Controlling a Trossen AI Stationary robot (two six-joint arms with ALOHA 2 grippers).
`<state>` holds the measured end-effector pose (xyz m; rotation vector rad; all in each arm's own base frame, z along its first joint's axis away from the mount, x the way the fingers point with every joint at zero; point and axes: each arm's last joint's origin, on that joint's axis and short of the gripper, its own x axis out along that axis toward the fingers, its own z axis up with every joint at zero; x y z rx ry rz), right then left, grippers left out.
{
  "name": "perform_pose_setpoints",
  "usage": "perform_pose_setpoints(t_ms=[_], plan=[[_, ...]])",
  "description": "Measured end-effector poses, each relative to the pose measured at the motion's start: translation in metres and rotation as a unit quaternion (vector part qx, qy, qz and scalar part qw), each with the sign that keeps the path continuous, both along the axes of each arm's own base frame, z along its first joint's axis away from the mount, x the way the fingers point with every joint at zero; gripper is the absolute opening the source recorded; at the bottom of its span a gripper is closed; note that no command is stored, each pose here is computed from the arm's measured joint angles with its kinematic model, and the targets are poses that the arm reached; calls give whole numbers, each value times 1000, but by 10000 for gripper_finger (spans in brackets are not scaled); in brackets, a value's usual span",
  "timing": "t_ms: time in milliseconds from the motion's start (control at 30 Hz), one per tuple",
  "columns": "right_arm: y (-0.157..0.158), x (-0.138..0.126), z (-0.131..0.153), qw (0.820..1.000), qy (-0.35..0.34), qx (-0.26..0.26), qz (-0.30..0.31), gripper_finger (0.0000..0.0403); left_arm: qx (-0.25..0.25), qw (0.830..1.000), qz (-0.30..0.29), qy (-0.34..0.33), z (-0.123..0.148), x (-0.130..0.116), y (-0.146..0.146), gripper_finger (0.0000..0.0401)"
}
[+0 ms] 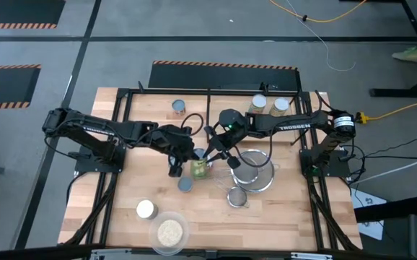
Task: Pick and place cans onto a shelf
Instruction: Put the canned pears on the shelf
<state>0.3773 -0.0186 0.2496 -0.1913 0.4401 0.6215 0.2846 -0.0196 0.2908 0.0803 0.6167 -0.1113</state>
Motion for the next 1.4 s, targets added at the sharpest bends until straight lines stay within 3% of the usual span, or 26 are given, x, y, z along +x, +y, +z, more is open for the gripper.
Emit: perform_pose_setpoints(t_ms=[467, 933, 1400], plan=[[-1, 0, -1, 1000, 11, -4, -28, 97, 3, 1000, 5, -2, 0, 0, 1, 0], [-2, 0, -3, 998, 20, -19, -50, 8, 5, 1000, 8, -7, 1, 0, 1, 1], [-2, -2, 1, 998, 16, -19, -51, 2, 6, 1000, 8, -4, 1, 0, 1, 1]])
